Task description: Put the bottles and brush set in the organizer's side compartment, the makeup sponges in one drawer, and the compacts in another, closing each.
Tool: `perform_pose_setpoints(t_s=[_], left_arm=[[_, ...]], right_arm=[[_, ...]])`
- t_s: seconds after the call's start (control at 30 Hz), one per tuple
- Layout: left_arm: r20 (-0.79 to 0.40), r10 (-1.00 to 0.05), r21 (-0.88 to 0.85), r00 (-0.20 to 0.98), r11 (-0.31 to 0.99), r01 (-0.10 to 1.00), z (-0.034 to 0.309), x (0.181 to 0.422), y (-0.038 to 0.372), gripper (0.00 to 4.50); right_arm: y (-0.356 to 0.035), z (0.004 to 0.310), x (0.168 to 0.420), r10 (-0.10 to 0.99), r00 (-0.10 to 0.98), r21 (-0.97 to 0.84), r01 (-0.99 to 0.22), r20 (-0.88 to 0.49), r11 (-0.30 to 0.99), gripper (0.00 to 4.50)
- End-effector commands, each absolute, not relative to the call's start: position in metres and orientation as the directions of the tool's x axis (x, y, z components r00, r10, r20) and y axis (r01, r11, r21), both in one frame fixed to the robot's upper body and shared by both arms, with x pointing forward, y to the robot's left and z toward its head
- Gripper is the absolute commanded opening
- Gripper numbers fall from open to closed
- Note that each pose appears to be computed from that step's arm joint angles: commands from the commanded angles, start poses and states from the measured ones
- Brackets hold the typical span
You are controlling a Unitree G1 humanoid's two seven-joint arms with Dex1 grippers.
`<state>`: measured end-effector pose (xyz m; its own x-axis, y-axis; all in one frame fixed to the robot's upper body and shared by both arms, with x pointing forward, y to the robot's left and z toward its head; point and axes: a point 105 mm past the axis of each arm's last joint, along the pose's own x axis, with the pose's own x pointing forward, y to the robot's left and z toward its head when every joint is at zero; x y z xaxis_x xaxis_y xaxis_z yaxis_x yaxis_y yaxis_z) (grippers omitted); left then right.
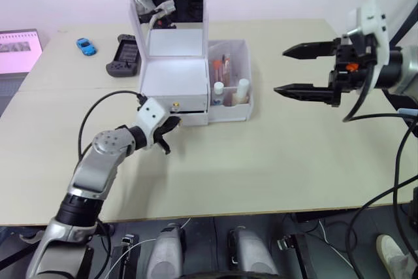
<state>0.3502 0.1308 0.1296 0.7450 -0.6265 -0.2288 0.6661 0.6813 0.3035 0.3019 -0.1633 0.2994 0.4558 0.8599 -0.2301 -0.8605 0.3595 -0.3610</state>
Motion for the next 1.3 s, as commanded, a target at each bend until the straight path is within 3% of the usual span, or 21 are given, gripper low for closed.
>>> perform_pose_setpoints(t_s=[0.03, 1.1, 1.3], left_arm=[[-0.209, -0.601, 0.348, 0.771, 0.691, 0.633, 0.139, 0.359, 0.133, 0.04], [-0.188, -0.588, 0.356, 0.787, 0.705, 0.613, 0.153, 0.377, 0.137, 0.04], [-0.194, -0.6, 0.346, 0.776, 0.699, 0.626, 0.157, 0.369, 0.147, 0.04]], right_arm=[[-0.164, 0.318, 0.295, 0.856, 0.482, -0.433, -0.823, -0.188, 0.368, 4.5], [-0.175, 0.306, 0.293, 0.84, 0.509, -0.418, -0.815, -0.188, 0.401, 4.5], [-0.182, 0.297, 0.291, 0.83, 0.511, -0.348, -0.837, -0.223, 0.422, 4.5]])
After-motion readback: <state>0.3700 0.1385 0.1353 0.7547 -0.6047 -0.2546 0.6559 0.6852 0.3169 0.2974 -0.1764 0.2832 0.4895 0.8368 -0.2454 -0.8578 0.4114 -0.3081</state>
